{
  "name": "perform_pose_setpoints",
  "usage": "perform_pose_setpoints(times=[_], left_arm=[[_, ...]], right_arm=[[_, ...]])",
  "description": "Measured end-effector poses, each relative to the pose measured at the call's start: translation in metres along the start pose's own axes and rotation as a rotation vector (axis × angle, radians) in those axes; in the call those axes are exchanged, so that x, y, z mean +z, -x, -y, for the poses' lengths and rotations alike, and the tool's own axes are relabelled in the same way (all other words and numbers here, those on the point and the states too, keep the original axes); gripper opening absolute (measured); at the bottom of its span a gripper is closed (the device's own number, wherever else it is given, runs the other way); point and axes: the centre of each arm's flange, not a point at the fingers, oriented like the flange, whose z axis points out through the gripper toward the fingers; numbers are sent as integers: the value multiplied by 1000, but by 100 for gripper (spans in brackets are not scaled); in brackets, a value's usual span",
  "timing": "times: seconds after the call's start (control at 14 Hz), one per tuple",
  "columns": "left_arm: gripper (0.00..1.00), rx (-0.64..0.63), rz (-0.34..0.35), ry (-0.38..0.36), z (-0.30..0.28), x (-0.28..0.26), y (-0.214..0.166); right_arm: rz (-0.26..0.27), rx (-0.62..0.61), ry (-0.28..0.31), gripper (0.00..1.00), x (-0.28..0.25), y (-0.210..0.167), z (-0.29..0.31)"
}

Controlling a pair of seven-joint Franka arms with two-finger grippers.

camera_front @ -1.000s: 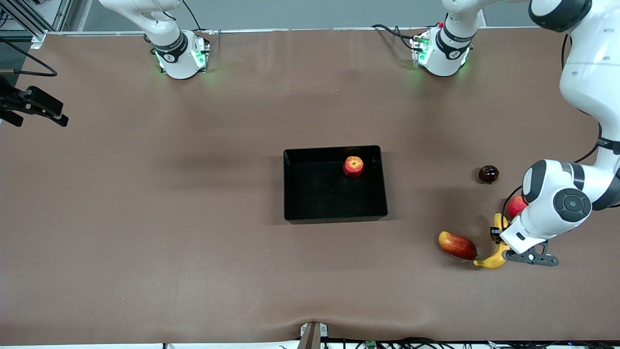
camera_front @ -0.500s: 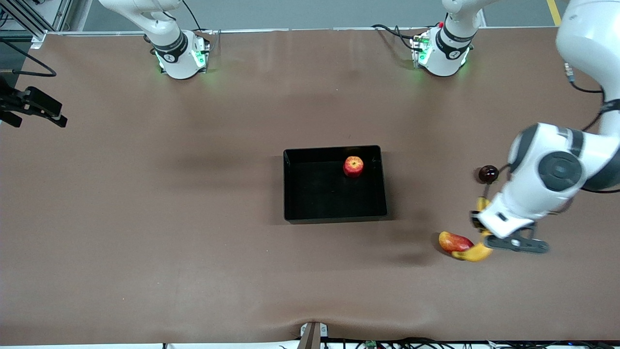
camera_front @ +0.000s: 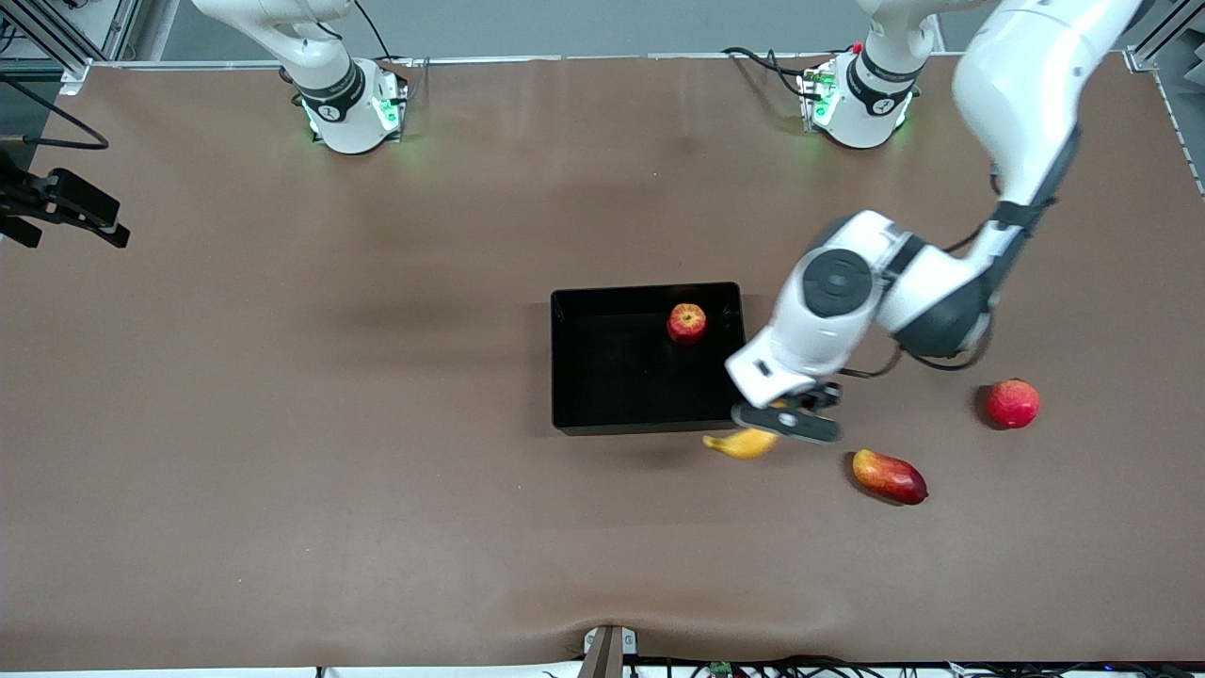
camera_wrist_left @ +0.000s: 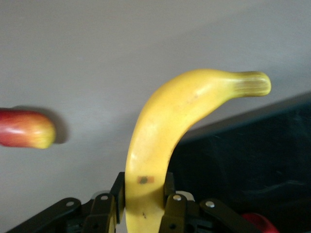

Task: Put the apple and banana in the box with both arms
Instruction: 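Carry the banana over the box with the left gripper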

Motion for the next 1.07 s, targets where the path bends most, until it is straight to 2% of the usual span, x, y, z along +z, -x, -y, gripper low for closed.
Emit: perform_pose_setpoints(times=[0.21, 0.5, 0.79, 1.07], left_arm=[[34, 53, -20, 18, -75, -9, 10], [34, -41, -22, 28, -133, -10, 25], [34, -200, 20, 29, -169, 14, 40], [34, -250, 39, -63, -200, 60, 58]], right_arm=[[0, 1, 1, 100, 0, 0, 0], [-1, 1, 1, 100, 0, 0, -1], [-1, 2, 2, 100, 0, 0, -1], [-1, 3, 2, 100, 0, 0, -2]])
